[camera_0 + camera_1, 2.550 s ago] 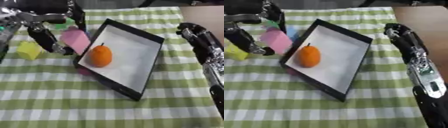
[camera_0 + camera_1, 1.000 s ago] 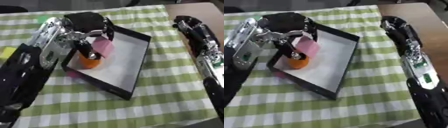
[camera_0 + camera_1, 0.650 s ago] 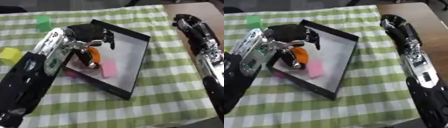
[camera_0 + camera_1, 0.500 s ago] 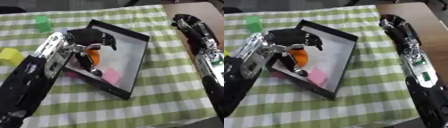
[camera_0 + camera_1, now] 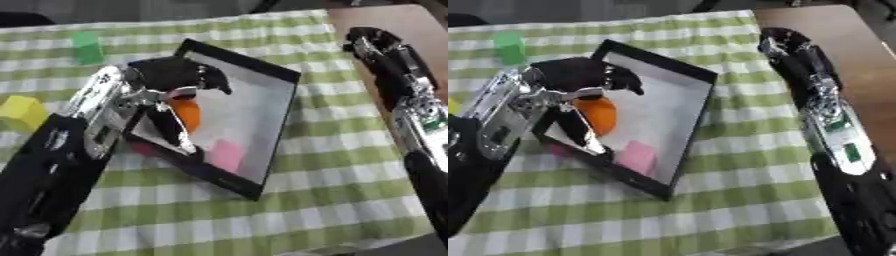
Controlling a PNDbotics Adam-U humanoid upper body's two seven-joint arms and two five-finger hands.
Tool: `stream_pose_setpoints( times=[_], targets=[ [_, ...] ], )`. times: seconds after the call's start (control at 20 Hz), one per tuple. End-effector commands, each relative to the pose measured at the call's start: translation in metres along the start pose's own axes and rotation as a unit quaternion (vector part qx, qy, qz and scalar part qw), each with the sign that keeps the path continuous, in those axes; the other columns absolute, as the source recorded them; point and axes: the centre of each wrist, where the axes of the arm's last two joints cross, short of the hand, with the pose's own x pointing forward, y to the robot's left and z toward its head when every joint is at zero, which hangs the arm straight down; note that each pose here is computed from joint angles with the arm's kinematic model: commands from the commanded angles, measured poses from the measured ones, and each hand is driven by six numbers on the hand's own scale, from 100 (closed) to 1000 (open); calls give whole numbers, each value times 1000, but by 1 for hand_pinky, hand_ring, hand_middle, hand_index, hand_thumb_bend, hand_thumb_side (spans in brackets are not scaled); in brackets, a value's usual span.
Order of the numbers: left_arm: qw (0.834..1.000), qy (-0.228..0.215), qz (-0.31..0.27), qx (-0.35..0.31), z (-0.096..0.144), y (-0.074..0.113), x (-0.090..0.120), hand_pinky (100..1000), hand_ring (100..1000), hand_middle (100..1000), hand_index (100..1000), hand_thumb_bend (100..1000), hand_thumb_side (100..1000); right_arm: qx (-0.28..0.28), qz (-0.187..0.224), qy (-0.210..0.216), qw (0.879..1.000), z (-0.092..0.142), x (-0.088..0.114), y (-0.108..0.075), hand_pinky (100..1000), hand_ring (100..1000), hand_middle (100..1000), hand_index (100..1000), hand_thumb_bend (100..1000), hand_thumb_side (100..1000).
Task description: Pick up objects on the table and place them in the box.
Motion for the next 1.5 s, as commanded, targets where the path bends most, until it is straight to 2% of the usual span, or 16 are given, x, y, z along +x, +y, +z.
stream_pose_setpoints(
  times=[0.05, 0.15, 0.3, 0.4, 0.65, 0.9, 1.15, 1.35, 1.5],
  targets=[
    [999, 32, 6, 41, 20, 15, -13, 877, 861, 846, 908, 832, 527, -5, 13, -23, 1000, -3, 14, -8, 969, 785, 731, 744, 103, 448],
    [997, 51, 16, 63, 31, 19, -17, 872, 855, 836, 902, 819, 545, -6, 12, -23, 1000, -3, 14, -8, 969, 784, 731, 743, 103, 448],
    [992, 78, 24, 94, 51, 28, -25, 853, 821, 801, 881, 712, 490, -9, 12, -23, 1000, -3, 14, -9, 969, 783, 730, 742, 105, 445],
    [988, 105, 32, 110, 70, 34, -36, 847, 817, 797, 867, 689, 467, -11, 15, -24, 1000, -2, 14, -11, 968, 783, 729, 742, 104, 444],
    [971, 205, 61, 105, 124, 41, -77, 852, 828, 813, 873, 675, 457, -16, 19, -22, 999, 0, 14, -13, 969, 782, 728, 741, 103, 447],
    [952, 291, 68, 70, 179, 39, -111, 850, 837, 822, 879, 713, 467, -17, 21, -24, 999, 0, 15, -14, 968, 781, 727, 740, 119, 438],
    [930, 353, 99, 23, 228, 18, -139, 851, 835, 822, 883, 720, 477, -15, 22, -24, 999, -1, 15, -13, 968, 780, 727, 740, 120, 439],
    [920, 373, 123, -2, 238, 2, -149, 848, 837, 815, 882, 743, 471, -13, 21, -23, 999, -1, 15, -12, 969, 780, 728, 740, 121, 440],
    [918, 375, 130, -26, 240, -8, -154, 852, 842, 818, 879, 746, 411, -11, 20, -23, 999, -1, 15, -11, 969, 780, 728, 740, 122, 440]
  ],
)
